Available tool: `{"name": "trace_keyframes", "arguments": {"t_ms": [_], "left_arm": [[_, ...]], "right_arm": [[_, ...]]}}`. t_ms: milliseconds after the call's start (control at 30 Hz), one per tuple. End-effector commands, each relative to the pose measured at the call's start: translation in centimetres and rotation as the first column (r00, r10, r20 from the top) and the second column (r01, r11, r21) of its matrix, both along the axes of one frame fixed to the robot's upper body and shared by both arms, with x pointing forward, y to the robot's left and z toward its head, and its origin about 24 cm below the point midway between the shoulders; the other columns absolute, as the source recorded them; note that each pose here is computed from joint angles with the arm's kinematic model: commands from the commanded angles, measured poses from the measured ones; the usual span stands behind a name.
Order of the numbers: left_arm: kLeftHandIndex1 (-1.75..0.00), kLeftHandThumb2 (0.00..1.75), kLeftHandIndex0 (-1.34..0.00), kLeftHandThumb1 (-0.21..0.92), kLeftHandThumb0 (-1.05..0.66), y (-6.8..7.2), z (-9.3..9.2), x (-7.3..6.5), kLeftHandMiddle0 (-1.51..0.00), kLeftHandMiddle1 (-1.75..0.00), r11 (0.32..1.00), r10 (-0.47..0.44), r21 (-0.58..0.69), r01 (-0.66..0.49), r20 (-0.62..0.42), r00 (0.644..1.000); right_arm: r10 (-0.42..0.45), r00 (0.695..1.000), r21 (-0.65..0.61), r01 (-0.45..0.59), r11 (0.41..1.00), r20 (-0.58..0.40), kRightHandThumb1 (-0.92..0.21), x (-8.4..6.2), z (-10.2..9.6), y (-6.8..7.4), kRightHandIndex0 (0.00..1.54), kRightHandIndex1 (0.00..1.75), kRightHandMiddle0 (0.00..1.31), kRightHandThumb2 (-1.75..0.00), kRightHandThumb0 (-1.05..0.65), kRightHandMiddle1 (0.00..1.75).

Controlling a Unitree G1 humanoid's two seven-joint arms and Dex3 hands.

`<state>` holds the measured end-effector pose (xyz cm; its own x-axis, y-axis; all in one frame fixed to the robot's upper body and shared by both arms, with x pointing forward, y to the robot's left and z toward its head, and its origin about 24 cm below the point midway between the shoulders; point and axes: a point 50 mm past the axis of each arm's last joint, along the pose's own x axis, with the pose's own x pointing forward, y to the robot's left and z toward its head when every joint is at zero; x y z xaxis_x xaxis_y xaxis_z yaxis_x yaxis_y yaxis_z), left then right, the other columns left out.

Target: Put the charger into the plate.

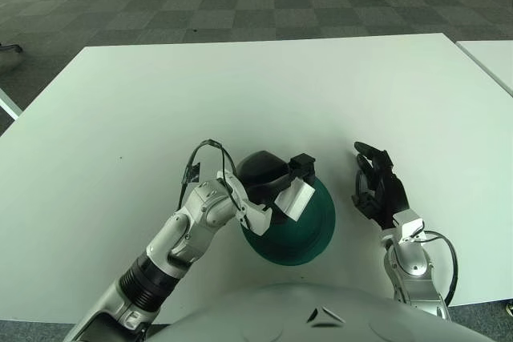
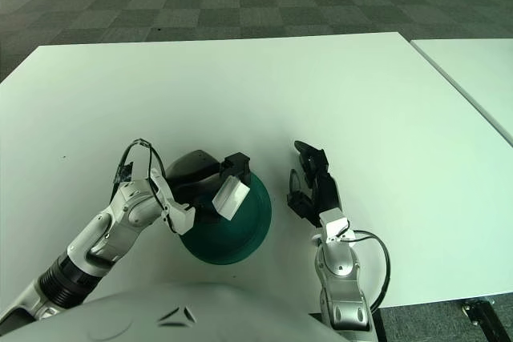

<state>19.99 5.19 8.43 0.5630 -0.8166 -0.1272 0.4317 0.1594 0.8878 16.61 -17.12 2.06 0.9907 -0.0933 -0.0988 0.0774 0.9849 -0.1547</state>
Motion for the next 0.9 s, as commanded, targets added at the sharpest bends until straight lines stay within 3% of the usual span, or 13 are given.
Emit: {"name": "trace_keyframes", "arguments": {"t_ms": [0,133,367,533,567,667,867], "left_arm": [[-1.75,1.36,-0.64,0.28,-0.48,0.2,-0.1,-0.1,-1.14,-1.75,1.0,-0.01,0.011,0.01,-0.021,1.0],[-1.75,1.35,-0.64,0.28,-0.49,0.4,0.2,-0.4,-1.12,-1.75,1.0,-0.012,0.023,0.014,-0.061,0.998],[-1.75,1.07,-0.47,0.5,-0.43,0.6,0.8,-0.6,-1.0,-1.75,0.994,-0.048,0.089,0.063,-0.165,0.985],[-1.75,0.97,-0.4,0.59,-0.42,0.9,0.9,-0.7,-0.89,-1.75,0.989,-0.057,0.123,0.084,-0.215,0.975],[-1.75,0.81,-0.34,0.7,-0.58,0.9,1.0,-0.7,-0.85,-1.75,0.988,-0.058,0.127,0.088,-0.223,0.973],[-1.75,0.65,-0.27,0.85,-0.83,1.1,1.2,-0.8,-0.77,-1.75,0.986,-0.07,0.132,0.104,-0.235,0.969],[-1.75,0.66,-0.23,0.91,-0.98,1.2,1.7,-0.8,-0.68,-1.75,0.982,-0.079,0.149,0.117,-0.241,0.967]], "right_arm": [[-0.005,0.998,-0.001,0.005,1.0,-0.061,-0.92,-0.5,-0.9,0.0,0.31,0.02,0.0,-0.86,-0.78,0.73],[-0.005,0.998,-0.001,0.005,1.0,-0.061,-0.92,-0.5,-0.9,0.0,0.31,0.02,0.0,-0.86,-0.78,0.73],[-0.005,0.998,-0.001,0.005,1.0,-0.061,-0.92,-0.3,-0.9,0.0,0.31,0.02,0.0,-0.86,-0.78,0.73],[-0.005,0.998,-0.002,0.005,1.0,-0.062,-0.92,-0.3,-0.9,0.0,0.31,0.02,0.0,-0.86,-0.78,0.73],[-0.005,0.998,-0.002,0.005,1.0,-0.062,-0.92,-0.3,-0.9,-0.1,0.31,0.02,0.0,-0.86,-0.78,0.73],[-0.005,0.998,-0.002,0.005,1.0,-0.062,-0.92,-0.2,-0.9,-0.1,0.31,0.02,0.0,-0.86,-0.78,0.73],[-0.006,0.998,-0.002,0.006,1.0,-0.061,-0.92,-0.1,-0.9,-0.2,0.31,0.02,0.0,-0.86,-0.78,0.73]]}}
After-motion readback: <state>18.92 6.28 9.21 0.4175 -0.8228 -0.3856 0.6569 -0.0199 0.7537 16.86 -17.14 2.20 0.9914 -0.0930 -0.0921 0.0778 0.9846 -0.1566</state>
